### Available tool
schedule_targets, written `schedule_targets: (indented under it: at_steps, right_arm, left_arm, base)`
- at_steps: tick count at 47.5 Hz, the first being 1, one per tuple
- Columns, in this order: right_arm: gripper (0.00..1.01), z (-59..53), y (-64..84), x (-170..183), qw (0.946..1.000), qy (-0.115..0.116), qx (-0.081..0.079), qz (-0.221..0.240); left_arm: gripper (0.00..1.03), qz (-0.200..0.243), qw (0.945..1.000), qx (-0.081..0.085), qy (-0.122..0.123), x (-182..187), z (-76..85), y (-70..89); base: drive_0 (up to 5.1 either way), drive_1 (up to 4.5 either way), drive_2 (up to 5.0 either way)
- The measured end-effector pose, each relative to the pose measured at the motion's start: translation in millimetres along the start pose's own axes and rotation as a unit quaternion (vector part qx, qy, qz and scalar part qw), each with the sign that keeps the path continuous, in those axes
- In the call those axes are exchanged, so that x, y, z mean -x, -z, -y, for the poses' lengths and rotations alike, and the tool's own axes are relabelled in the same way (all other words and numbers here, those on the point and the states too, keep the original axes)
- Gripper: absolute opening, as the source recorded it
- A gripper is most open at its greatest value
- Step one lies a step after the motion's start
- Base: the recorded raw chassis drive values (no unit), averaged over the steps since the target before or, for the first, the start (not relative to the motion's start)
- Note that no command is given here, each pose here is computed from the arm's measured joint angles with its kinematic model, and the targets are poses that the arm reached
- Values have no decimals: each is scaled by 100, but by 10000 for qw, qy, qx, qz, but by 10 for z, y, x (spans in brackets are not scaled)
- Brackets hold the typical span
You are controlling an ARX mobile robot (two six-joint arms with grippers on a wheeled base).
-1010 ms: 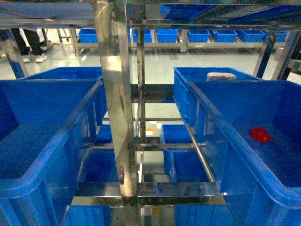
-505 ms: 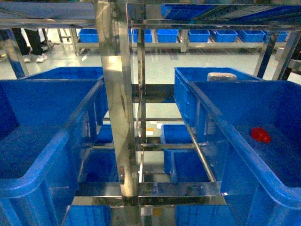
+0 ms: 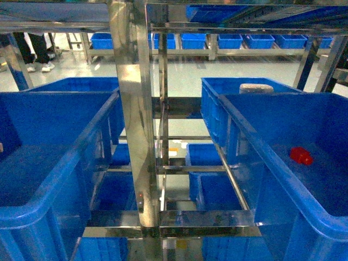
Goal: Sort and place red and yellow blocks in left bins
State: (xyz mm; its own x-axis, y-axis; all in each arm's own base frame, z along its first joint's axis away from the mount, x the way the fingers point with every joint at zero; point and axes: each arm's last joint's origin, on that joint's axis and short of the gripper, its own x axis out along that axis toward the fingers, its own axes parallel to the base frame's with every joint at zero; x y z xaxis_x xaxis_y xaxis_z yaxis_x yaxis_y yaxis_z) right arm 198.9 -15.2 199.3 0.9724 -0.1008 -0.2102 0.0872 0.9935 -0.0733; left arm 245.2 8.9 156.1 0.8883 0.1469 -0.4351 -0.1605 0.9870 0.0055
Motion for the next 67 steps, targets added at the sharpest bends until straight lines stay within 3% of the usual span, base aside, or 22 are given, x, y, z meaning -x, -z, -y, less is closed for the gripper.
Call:
schedule_targets:
  at_steps: [7,11,23,32,48,58,67]
  right_arm:
    - [98,1,0,0,10000,2,2,0]
    - [98,1,0,0,10000,2,2,0]
    - [98,1,0,0,10000,2,2,0]
    - [98,0,0,0,10000,0,2,0]
    - [98,0,0,0,10000,0,4,0]
    - [98,0,0,0,10000,0,4,0]
    - [98,1,0,0,10000,2,5,0]
  left_arm:
    - [26,106,9998,42,-144,-338,-69,-94]
    - [26,-43,9997,39,-238,-530,-116,-104]
    - [26,-195,9987,-62,-459,-1011,-287,-112]
    - [26,-600,9957,64,-705,-1223,-498,-5]
    - [26,-704,9929,154,-943,-1351,-683,181]
    - [60,-698,9943,147,-792,-1377,-610,164]
    - [98,-831,9953,277,-403,-1291,-488,76]
  base:
    - [0,0,0]
    - [0,0,0]
    - [0,0,0]
    - [0,0,0]
    - [0,0,0]
    - [0,0,0]
    - [0,0,0]
